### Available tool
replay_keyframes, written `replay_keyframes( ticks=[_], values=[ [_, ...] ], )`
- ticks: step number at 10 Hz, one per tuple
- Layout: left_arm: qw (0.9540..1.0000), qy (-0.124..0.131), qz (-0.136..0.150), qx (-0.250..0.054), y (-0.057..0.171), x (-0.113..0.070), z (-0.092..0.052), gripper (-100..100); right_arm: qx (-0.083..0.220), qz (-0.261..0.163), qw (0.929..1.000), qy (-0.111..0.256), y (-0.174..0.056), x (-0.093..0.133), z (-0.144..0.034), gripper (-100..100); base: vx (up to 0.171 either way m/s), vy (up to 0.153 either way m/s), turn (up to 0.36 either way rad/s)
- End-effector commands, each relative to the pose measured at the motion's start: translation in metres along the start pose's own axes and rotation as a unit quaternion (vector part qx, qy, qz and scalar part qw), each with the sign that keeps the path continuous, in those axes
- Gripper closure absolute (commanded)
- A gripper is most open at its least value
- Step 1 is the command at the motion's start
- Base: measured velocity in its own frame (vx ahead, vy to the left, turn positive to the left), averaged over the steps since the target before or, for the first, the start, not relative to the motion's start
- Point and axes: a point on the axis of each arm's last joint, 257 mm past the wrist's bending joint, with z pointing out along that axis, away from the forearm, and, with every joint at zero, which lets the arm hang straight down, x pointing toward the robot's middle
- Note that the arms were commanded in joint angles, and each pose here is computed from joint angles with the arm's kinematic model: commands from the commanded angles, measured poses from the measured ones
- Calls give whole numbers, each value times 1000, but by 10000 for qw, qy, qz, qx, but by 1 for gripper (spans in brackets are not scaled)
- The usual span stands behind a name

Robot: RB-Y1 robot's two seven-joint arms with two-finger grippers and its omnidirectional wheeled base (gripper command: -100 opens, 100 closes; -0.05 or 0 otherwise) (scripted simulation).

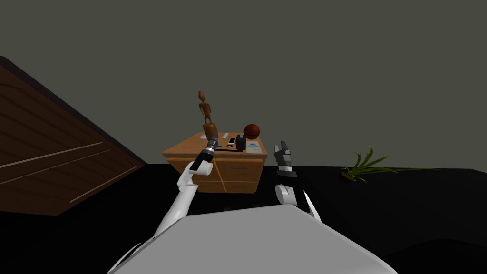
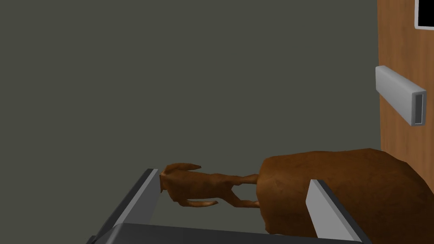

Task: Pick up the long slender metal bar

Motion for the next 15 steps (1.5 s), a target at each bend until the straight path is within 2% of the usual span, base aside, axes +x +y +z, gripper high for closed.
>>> replay_keyframes(
  ticks=[1,2,3,4,5,6,7,8,9,10,11,12,13,14,15],
  values=[
    [9997,37,35,-251,14,0,13,-100,0,0,10000,0,0,0,0,0,10,2,-18],
    [9996,62,37,-288,11,2,20,-100,0,0,10000,0,0,0,0,0,13,1,-15],
    [9988,71,62,-473,22,1,28,-100,0,0,10000,0,0,0,0,0,16,0,-19],
    [9986,101,66,-508,18,3,38,-100,0,0,10000,0,0,0,0,0,16,3,-10],
    [9982,110,66,-589,22,3,37,-100,0,0,10000,0,0,0,0,0,9,2,1],
    [9969,118,81,-779,32,3,47,-100,0,0,10000,0,0,0,0,0,15,1,-15],
    [9963,143,85,-848,31,4,53,-100,0,0,10000,0,0,0,0,0,17,2,-8],
    [9958,149,85,-897,34,5,53,-100,0,0,10000,0,0,0,0,0,8,0,-2],
    [9938,153,86,-1100,43,4,62,-100,0,0,10000,0,0,0,0,0,15,-3,-9],
    [9929,178,90,-1172,43,6,68,-100,0,0,10000,0,0,0,0,0,17,0,-8],
    [9923,183,90,-1222,45,6,67,-100,0,0,10000,0,0,0,0,0,9,3,-1],
    [9896,188,77,-1423,54,6,76,-100,0,0,10000,0,0,0,0,0,15,0,-7],
    [9884,211,81,-1502,54,8,81,-100,0,0,10000,0,0,0,0,0,18,1,-6],
    [9875,218,81,-1561,57,8,80,-100,0,0,10000,0,0,0,0,0,10,2,-1],
    [9842,228,55,-1757,64,9,89,-100,0,0,10000,0,0,0,0,0,15,1,-4]
  ],
)
